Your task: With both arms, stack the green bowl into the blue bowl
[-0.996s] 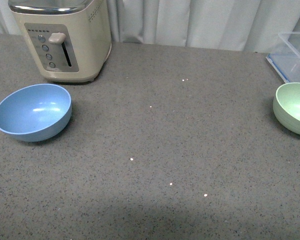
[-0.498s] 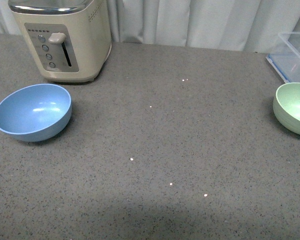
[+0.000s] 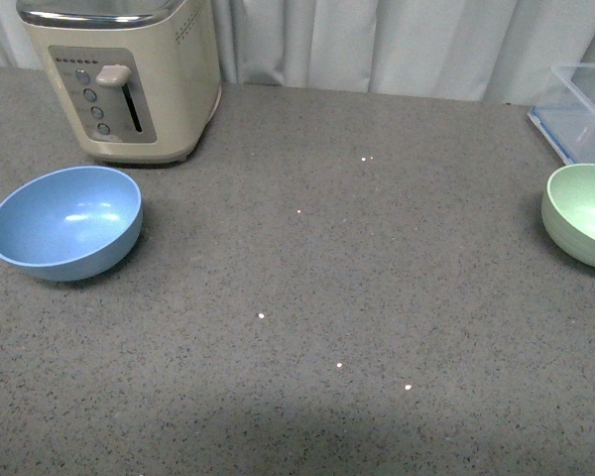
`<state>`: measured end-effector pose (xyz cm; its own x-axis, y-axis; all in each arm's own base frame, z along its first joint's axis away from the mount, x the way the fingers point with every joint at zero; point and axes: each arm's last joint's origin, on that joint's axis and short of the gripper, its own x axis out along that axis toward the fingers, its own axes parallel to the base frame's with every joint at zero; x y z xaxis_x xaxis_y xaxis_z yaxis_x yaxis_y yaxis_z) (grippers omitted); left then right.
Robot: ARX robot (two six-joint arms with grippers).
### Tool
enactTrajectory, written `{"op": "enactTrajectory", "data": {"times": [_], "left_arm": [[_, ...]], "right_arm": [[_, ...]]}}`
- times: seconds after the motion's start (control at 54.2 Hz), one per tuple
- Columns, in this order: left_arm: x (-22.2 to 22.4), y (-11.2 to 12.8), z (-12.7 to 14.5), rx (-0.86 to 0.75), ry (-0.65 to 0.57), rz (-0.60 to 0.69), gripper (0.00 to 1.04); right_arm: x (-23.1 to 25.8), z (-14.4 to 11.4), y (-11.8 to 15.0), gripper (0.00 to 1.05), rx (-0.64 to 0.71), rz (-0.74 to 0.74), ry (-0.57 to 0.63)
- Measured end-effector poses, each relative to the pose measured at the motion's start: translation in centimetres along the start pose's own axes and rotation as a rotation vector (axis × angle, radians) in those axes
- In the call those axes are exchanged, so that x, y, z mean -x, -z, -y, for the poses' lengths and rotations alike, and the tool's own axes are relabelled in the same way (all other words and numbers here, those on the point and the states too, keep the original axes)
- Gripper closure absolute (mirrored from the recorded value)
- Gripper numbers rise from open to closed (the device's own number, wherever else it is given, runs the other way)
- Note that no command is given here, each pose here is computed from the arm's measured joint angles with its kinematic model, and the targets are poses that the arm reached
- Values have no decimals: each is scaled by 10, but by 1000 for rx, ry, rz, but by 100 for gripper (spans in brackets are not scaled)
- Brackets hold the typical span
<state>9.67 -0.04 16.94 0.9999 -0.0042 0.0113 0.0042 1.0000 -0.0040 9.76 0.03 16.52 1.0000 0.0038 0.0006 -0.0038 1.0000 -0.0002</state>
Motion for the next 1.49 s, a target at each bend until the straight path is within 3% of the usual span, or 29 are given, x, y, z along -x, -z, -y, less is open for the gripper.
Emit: {"op": "enactTrajectory", "data": {"times": [0.35,0.535,0.774,0.867,1.069,1.217,1.493], "left_arm": [[0,0,0,1,-7,-3,6],[-17,13,-4,101,-203,-171,6],[-77,12,0,194,-282,-300,6],[-116,26,4,235,-317,-451,6],[-172,70,15,253,-351,-654,6],[-210,84,14,249,-384,-677,6],[-240,97,-1,270,-470,-712,6]], "right_arm": [[0,0,0,9,0,0,0],[0,0,0,9,0,0,0],[0,0,0,9,0,0,0],[0,0,0,9,0,0,0],[0,0,0,9,0,0,0],[0,0,0,9,0,0,0],[0,0,0,9,0,0,0]]}}
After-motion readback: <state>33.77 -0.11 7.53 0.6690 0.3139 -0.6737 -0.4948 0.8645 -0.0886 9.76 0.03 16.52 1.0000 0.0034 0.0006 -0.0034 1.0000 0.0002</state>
